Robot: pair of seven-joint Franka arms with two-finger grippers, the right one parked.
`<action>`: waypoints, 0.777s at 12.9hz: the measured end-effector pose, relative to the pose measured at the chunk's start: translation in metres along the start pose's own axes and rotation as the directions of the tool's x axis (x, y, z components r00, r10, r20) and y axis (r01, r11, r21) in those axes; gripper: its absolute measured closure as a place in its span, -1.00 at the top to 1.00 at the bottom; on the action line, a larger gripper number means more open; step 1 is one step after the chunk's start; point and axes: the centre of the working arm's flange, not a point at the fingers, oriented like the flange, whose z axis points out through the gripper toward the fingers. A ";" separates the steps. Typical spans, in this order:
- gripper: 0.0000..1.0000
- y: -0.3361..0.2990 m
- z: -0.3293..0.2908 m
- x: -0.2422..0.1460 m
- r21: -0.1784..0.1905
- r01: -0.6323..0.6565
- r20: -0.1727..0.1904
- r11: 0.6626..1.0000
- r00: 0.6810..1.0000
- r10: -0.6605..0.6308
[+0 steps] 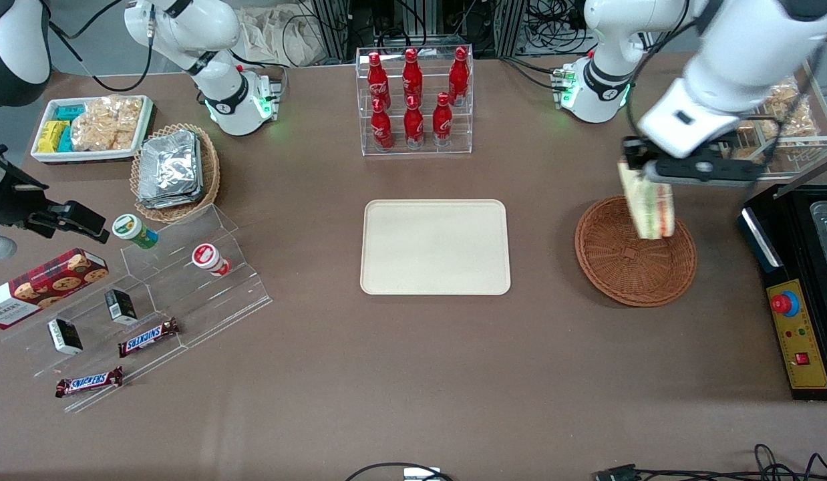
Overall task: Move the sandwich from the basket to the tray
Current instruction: 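Lift the sandwich out of the basket with the left gripper, then carry the sandwich over the cream tray and lower it onto it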
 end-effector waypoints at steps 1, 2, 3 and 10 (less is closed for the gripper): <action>-0.60 0.039 -0.003 0.007 -0.014 -0.022 -0.001 1.000 1.000 0.022; -0.60 0.072 -0.002 0.011 -0.032 -0.014 0.008 0.999 1.000 0.014; -0.60 0.097 0.005 0.015 -0.047 -0.010 0.024 0.999 1.000 0.011; -0.60 0.153 0.140 0.052 -0.064 -0.023 0.024 0.998 0.999 0.025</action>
